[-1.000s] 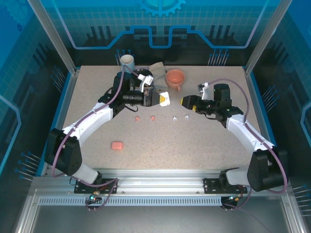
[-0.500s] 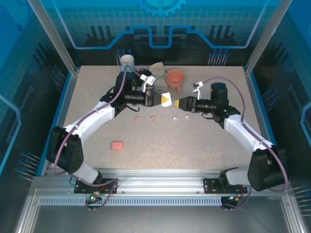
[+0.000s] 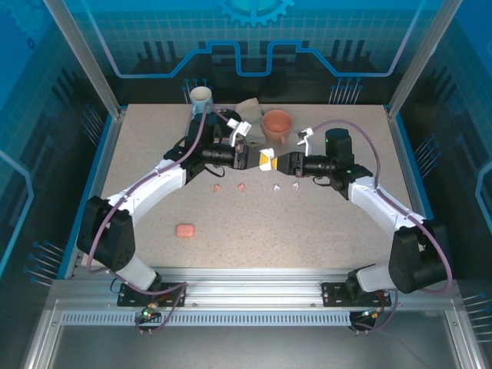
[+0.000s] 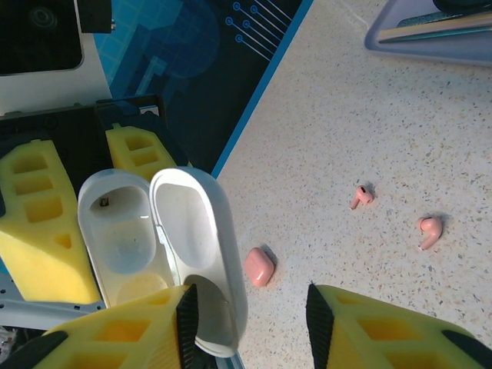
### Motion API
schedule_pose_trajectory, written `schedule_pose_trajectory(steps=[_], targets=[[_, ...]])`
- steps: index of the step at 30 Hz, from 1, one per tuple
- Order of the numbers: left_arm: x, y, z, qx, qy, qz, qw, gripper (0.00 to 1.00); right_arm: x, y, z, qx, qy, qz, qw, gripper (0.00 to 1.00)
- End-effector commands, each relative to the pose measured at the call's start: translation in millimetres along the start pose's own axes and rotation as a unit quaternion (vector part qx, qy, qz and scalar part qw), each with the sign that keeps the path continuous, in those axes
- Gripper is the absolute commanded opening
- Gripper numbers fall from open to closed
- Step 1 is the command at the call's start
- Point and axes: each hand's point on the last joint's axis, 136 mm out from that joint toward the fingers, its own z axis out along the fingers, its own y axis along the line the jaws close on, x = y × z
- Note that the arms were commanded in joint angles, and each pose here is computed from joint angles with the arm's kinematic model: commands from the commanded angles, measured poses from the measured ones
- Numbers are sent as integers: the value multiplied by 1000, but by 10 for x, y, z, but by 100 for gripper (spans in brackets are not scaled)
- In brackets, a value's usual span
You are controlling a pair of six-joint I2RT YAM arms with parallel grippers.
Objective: Insert the wireless bluetooth earbuds into the charging case
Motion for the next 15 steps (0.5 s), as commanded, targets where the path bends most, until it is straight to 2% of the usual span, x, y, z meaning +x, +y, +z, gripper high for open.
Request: schedule_pose_trajectory(steps=[1,7,12,15], targets=[[-73,-157,24,19,1,16,1000,2,-77,144,53,-23,2,-20,1000,41],[-78,-159,44,20,3,15,1000,2,-53,138,75,-28,8,-20,999,25],[-77,-146,57,20,3,15,1000,2,-39,150,71,-31,14,-22,999,15],[-83,-139,63,19,2,14,1000,2,-44,156,68,-30,16,-23,999,4]])
